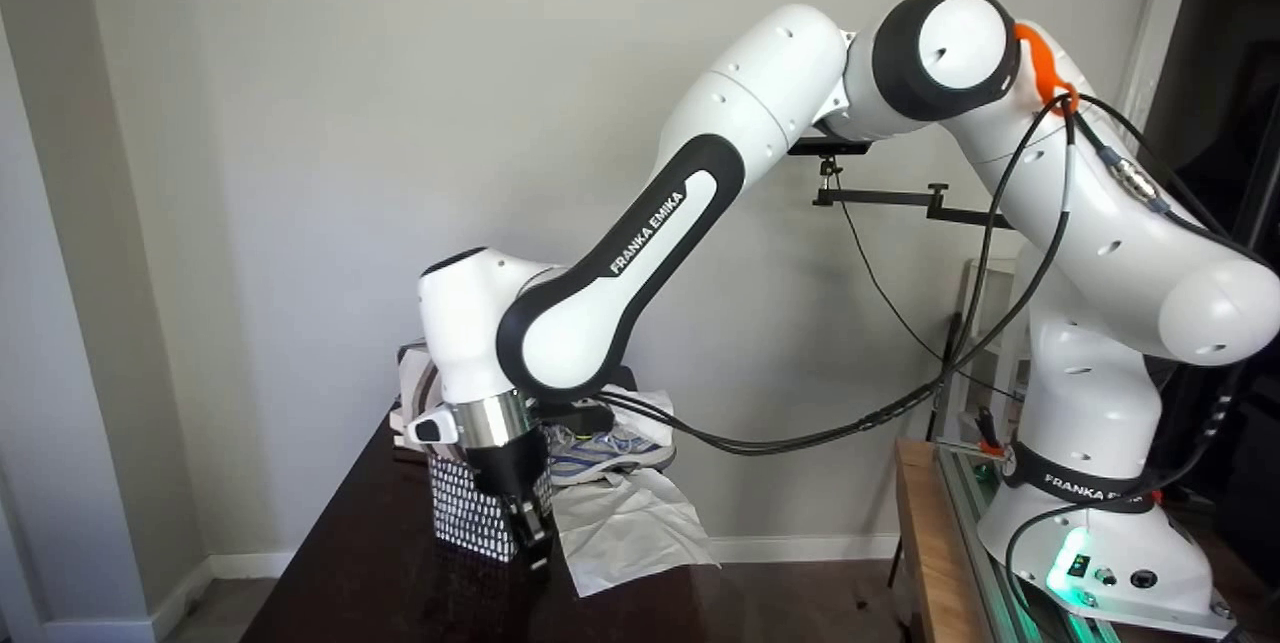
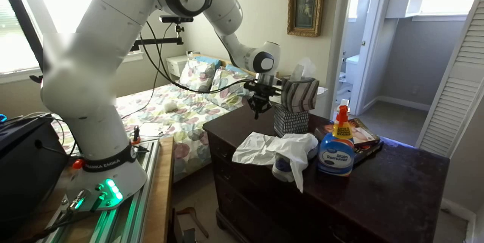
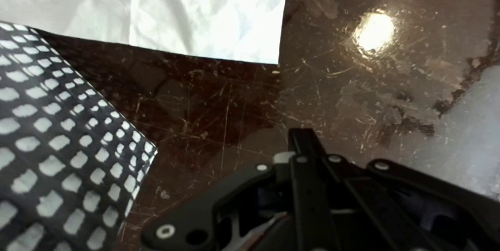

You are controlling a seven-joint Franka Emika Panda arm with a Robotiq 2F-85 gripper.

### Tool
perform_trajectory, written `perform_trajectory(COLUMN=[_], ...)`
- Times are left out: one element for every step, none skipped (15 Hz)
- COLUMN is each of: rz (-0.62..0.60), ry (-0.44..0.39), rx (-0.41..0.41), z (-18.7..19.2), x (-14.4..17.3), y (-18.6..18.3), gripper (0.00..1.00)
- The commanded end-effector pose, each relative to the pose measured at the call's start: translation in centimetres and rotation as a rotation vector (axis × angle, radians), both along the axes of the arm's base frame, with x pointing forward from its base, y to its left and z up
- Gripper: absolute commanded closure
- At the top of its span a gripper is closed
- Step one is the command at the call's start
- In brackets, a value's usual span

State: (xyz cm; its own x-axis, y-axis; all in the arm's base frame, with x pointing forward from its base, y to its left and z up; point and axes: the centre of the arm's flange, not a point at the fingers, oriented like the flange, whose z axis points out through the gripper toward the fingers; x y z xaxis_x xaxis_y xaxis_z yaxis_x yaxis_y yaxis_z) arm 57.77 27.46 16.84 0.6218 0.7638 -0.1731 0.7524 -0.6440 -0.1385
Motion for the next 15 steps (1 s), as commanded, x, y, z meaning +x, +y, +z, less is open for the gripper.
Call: perform_trajectory(rz=[-0.040, -0.052, -0.062, -0.076, -0.090, -0.099, -0.106, -0.113, -0.120, -0.128, -0.134, -0.142, -0.150, -0.158, -0.167], ry=[-0.031, -0.036, -0.039, -0.048, -0.053, -0.062, -0.069, -0.074, -0.082, -0.086, -0.091, -0.095, -0.099, -0.102, -0.105], rx=[-0.050, -0.059, -0.062, -0.064, -0.062, -0.065, -0.065, -0.068, -0.072, -0.076, -0.078, -0.082, -0.085, -0.089, -0.092], z=[-0.8, -0.9, -1.0, -1.2, -1.4, -1.5, -1.7, -1.9, -2.2, -2.3, -2.5, -2.7, -2.9, -3.0, -3.1], x=[0.4, 0.4, 0.5, 0.8, 1.0, 1.1, 1.3, 1.5, 1.6, 1.7, 1.9, 2.0, 2.1, 2.2, 2.3], y=[0.0, -0.2, -0.5, -0.9, -1.3, -1.6, -1.9, -2.2, -2.5, -2.8, -3.0, -3.2, -3.6, -3.8, -4.1], gripper=[1.00, 1.00, 1.00, 1.00, 1.00, 1.00, 1.00, 1.00, 1.00, 1.00, 1.00, 1.00, 1.00, 1.00, 1.00])
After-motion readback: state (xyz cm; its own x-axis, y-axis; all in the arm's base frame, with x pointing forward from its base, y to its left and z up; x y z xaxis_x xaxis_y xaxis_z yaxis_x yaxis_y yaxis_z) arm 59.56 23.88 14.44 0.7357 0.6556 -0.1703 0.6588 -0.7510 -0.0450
